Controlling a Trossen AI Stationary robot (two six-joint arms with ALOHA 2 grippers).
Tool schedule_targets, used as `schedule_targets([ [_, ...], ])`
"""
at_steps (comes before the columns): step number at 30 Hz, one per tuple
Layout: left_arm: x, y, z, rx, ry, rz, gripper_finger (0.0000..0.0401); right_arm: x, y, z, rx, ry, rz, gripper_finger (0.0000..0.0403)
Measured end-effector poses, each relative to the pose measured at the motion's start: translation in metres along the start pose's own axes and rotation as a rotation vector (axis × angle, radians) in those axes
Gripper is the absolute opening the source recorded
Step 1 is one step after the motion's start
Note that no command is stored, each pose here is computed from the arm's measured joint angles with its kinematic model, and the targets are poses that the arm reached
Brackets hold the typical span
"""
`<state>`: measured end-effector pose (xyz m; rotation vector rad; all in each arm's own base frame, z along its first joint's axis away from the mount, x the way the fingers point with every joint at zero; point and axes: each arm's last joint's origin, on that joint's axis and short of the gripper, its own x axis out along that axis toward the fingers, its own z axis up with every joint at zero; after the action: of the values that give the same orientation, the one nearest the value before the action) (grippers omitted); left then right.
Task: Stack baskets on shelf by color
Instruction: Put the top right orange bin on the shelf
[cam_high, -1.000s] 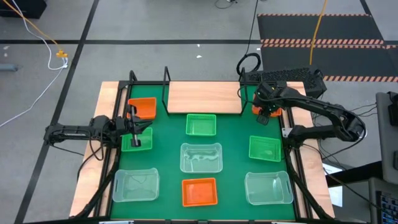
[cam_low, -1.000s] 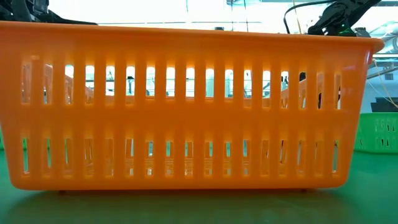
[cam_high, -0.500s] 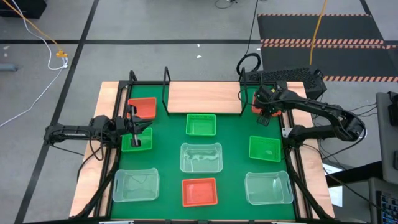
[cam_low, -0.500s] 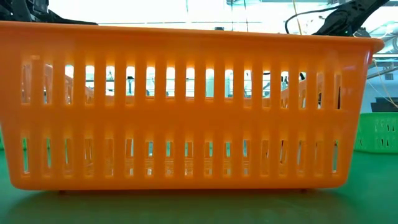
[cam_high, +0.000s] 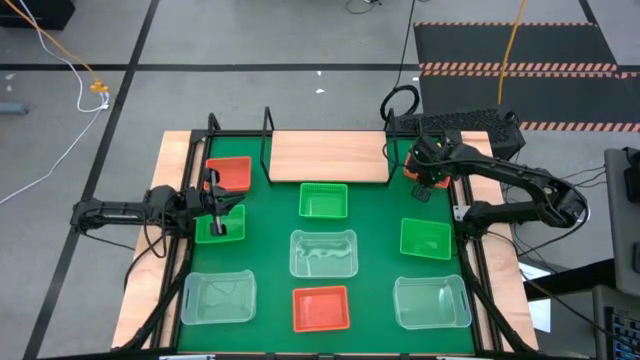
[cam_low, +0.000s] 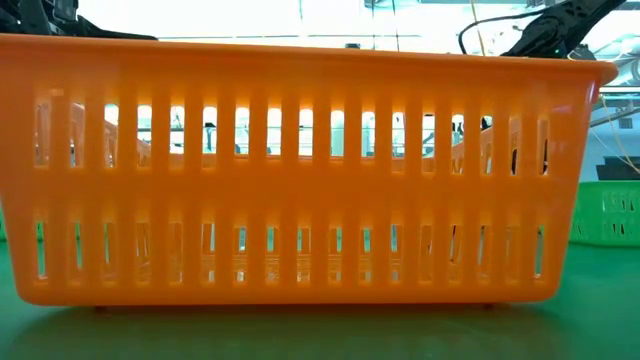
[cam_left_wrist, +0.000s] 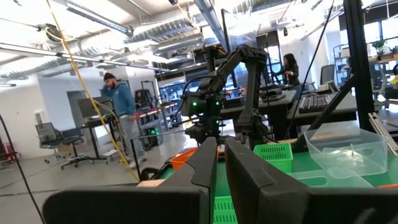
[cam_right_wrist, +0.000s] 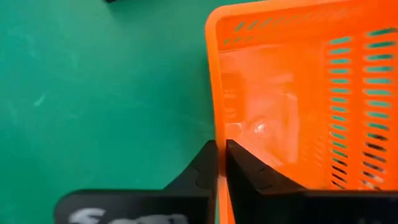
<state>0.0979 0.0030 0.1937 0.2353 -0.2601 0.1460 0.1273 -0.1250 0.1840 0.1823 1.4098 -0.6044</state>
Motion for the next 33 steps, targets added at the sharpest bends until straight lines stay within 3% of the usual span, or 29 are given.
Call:
schedule_targets([
  [8,0.000,0.001,0.000,0.003,0.004,0.024,0.0037,-0.021,-0.007,0.006,0.176,-0.053,-0.066,0.0004],
  [13,0.000,0.001,0.000,0.001,0.003,0.026,0.0037,-0.046,-0.013,0.004,0.333,-0.085,-0.110,0.0003],
  [19,0.000,0.001,0.000,-0.001,0.000,0.027,0.0037,-0.086,-0.020,0.002,0.416,-0.165,-0.142,0.0003],
  [24,0.000,0.001,0.001,-0.001,-0.001,0.027,0.0037,-0.126,-0.022,0.011,0.440,-0.312,-0.176,0.0003],
  [33,0.000,0.002,0.001,0.013,0.005,0.055,0.0037,-0.198,-0.005,0.051,0.429,-0.726,-0.035,0.0003],
])
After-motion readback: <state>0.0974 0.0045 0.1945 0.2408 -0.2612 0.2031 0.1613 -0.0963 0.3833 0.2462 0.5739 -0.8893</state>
